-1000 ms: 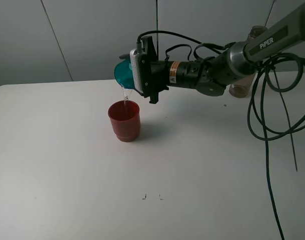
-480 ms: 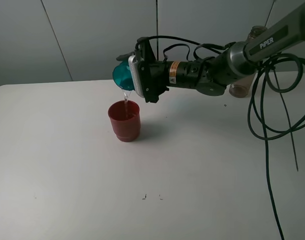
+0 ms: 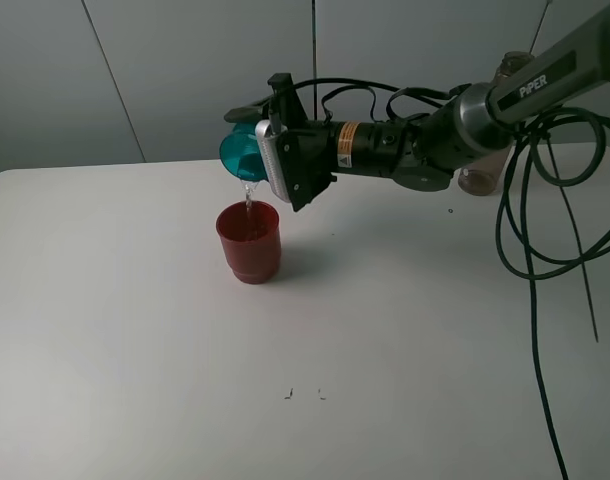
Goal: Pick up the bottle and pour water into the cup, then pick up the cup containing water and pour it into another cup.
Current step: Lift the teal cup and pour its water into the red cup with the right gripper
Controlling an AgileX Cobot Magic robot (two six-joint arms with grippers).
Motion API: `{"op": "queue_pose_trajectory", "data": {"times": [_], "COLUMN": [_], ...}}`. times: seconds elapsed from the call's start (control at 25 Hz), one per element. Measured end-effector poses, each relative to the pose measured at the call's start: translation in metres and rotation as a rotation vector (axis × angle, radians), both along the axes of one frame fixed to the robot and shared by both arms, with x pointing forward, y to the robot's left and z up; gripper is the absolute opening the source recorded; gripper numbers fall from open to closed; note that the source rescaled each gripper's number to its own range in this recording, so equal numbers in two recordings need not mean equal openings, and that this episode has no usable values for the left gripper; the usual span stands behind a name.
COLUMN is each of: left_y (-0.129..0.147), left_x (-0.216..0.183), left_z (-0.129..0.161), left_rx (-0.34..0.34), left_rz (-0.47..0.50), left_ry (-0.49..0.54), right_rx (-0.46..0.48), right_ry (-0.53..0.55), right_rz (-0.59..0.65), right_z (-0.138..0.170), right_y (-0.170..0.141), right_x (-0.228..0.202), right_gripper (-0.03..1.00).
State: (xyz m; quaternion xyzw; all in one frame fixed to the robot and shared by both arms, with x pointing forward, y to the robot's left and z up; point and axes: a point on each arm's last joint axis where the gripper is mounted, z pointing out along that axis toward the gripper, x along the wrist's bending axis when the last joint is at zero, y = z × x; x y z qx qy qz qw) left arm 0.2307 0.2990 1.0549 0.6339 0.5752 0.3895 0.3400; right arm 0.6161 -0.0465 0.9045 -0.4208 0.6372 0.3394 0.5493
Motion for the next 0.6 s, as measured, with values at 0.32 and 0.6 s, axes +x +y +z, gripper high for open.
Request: {"op": "queue_pose_trajectory", "data": {"times": [0.32,0.6], "left_y": [0.0000,0.0000], "left_x": [0.0000,0.0000], "left_z": [0.0000,0.0000], "left_rx": [0.000,0.000], "left_rz": [0.000,0.000], "left_ry": [0.000,0.000], "right_rx": [-0.045,-0.073], "right_ry": [-0.111,-0.180], "right_rz": [0.023,0.037], "right_z": [0.0005,0.0008], "right_y": [0.0002,0.0003], "right_x": [-0.0002,-0.0004], "right_gripper": [0.07,0.07]}}
